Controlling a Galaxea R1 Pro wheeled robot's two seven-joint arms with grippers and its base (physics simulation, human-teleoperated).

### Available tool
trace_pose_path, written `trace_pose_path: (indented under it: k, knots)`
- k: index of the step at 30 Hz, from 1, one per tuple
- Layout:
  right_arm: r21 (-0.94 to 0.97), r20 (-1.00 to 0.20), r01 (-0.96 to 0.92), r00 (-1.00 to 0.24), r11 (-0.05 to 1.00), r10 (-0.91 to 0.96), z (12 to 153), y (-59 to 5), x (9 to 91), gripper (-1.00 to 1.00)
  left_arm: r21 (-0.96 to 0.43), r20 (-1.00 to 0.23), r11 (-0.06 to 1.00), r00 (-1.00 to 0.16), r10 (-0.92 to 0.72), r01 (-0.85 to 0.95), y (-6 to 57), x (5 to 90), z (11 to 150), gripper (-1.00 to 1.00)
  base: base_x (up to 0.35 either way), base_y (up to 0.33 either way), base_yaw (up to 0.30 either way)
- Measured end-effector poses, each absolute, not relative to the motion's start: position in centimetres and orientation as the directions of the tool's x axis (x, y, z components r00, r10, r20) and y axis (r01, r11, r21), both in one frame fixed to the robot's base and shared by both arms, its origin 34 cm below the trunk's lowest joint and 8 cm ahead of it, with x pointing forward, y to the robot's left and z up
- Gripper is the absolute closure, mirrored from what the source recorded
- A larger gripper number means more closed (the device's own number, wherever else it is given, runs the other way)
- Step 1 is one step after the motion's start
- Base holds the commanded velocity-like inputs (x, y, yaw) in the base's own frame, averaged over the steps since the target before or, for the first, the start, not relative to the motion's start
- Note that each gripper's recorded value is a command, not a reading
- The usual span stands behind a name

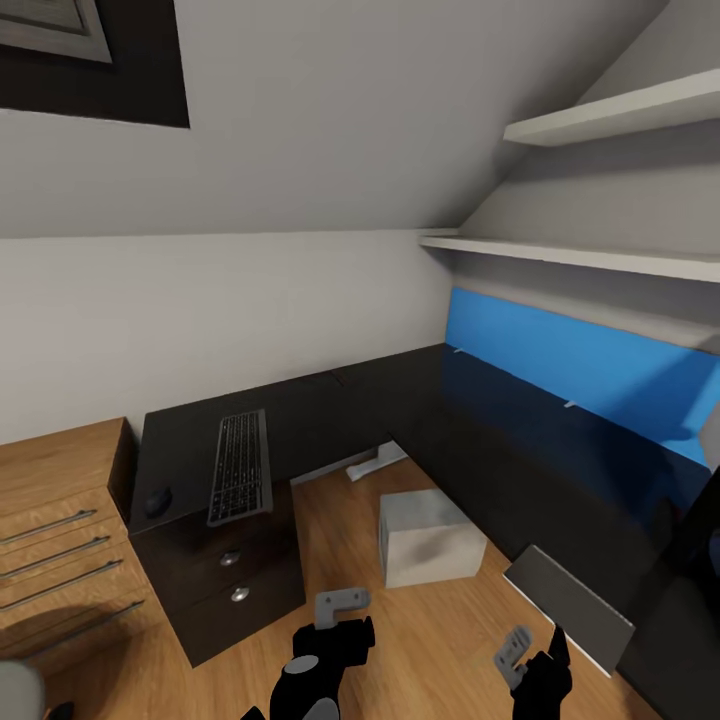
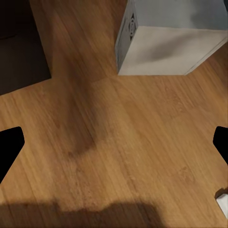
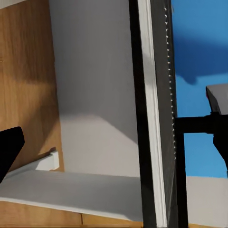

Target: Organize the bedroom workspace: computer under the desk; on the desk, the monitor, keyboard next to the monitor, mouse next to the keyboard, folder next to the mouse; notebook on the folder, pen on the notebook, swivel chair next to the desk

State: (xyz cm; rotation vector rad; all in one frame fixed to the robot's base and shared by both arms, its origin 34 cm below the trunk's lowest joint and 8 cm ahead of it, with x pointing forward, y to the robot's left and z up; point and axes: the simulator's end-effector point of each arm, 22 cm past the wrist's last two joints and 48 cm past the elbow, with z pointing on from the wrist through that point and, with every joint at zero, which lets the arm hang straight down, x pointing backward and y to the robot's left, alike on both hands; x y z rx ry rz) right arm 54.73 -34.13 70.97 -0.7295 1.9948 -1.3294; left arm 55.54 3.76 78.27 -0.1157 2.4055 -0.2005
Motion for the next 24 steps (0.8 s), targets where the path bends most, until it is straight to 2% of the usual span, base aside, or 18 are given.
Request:
trace_pose_path:
  k: [24]
  knots:
    - [-0.937, -0.168, -0.123, -0.658, 0.326, -0.734, 71.3, -35.9, 54.4, -1.0, -0.176, -0.653, 0.984, -0.745, -0.138, -0.028, 3.7, 55.5, 79.0, -1.0, -0.002, 0.0, 0.0]
